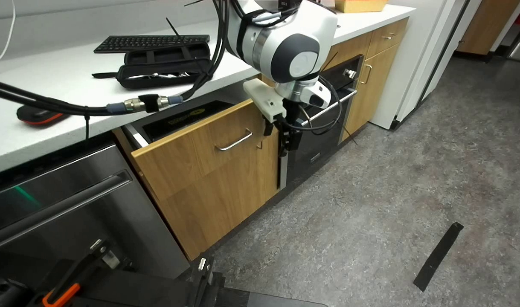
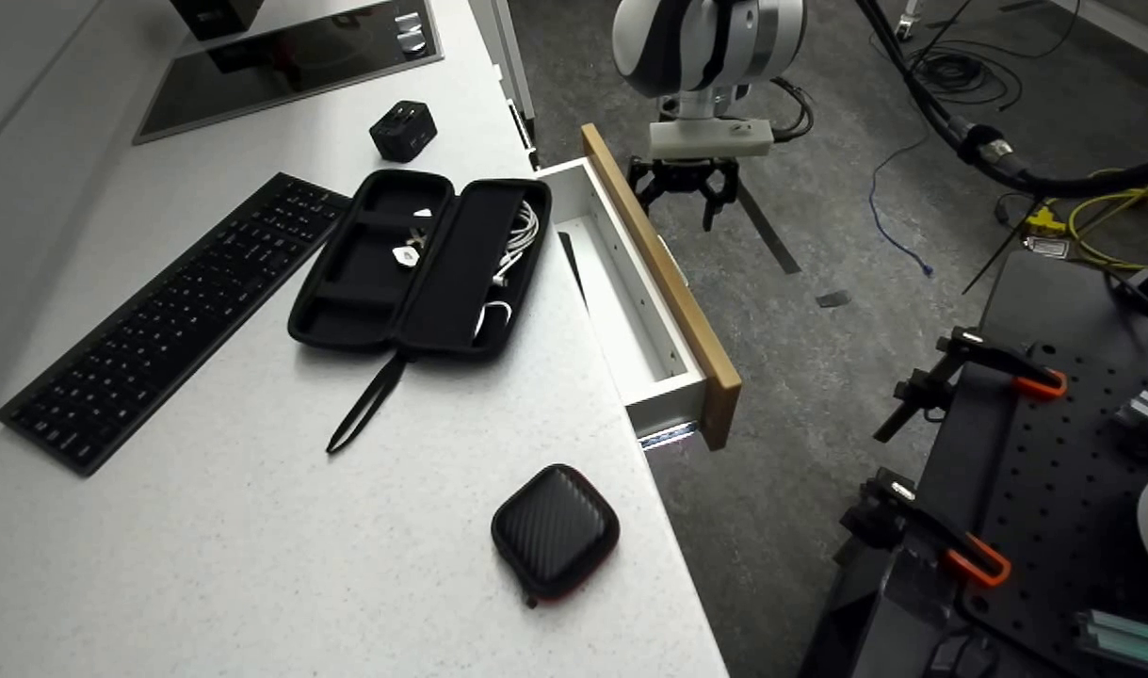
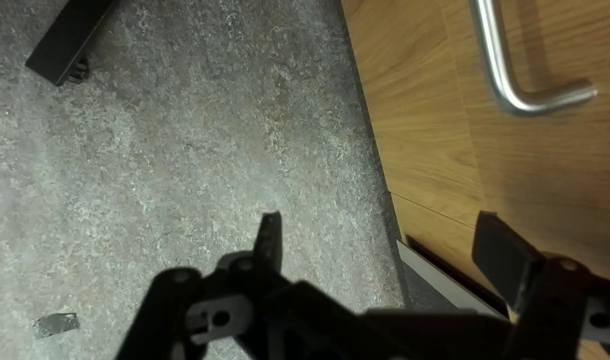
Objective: Close the open drawer
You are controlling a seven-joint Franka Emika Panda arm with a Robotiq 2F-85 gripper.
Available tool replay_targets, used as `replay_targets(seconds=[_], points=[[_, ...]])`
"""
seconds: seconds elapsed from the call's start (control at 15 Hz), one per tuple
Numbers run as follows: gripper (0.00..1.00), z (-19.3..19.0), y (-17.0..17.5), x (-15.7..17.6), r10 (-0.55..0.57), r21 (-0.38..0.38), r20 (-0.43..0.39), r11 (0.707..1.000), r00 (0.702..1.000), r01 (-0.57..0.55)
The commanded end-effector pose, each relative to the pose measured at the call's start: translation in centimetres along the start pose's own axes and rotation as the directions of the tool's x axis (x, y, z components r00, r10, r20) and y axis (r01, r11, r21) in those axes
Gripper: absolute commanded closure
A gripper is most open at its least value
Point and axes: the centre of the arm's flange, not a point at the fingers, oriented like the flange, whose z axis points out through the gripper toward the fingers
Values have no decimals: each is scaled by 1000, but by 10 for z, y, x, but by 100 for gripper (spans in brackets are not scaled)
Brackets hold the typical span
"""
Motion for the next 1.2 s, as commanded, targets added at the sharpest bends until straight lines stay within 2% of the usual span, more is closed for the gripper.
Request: replay_targets(seconds=[0.0, 0.07, 0.4, 0.73, 0.87, 0.93, 1.13], points=[[0, 16, -29, 6, -19, 40, 18, 999, 1000, 18], [0, 20, -36, 5, -18, 51, 37, 999, 999, 17], [0, 42, -89, -12, -111, 76, 14, 991, 994, 110], [0, 59, -144, -44, -242, 108, 1, 965, 970, 241], [0, 59, -137, -46, -231, 79, 49, 971, 972, 227], [0, 52, -110, -42, -209, 55, 26, 977, 978, 208], [0, 55, -110, -42, -211, 53, 35, 977, 977, 209]])
